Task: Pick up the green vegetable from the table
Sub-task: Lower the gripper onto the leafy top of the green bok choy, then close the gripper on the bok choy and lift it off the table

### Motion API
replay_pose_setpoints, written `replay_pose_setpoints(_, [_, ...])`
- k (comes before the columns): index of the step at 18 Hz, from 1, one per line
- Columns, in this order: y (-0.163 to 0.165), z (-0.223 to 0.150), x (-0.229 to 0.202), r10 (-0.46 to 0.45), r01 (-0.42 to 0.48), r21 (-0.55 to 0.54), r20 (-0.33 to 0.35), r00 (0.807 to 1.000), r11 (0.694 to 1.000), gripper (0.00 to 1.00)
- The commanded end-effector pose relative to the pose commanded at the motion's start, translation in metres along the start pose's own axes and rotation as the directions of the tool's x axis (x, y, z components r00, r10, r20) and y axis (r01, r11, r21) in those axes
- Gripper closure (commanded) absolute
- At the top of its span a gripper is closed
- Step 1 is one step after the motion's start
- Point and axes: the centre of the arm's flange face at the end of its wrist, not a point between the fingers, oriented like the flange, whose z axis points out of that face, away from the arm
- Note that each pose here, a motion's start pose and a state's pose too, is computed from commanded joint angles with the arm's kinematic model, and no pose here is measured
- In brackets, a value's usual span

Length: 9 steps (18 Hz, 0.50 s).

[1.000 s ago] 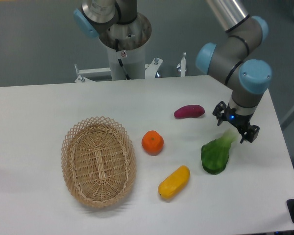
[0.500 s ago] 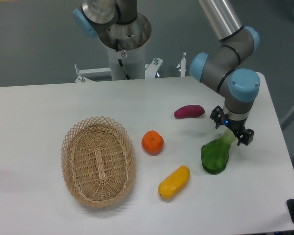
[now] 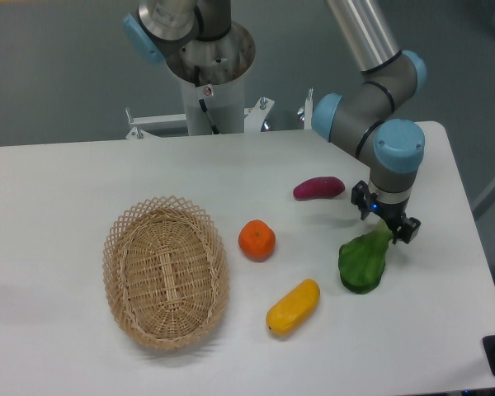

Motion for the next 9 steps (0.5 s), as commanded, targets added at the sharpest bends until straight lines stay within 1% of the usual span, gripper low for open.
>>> replay_pose_setpoints(3, [0.002, -0.006, -0.006, -0.001, 0.001, 0.001, 0.015, 1.000, 1.000, 0.64])
replay_pose_setpoints(6, [0.005, -0.022, -0.017, -0.005, 0.004, 0.012, 0.049, 0.999, 1.000, 0.65])
replay_pose_setpoints(7, [0.005, -0.024, -0.017, -0.005, 0.005, 0.012, 0.052, 0.999, 1.000, 0.67])
replay_pose_setpoints(9, [0.005, -0.029, -0.019, -0.006, 0.005, 0.018, 0.059, 0.998, 1.000, 0.69])
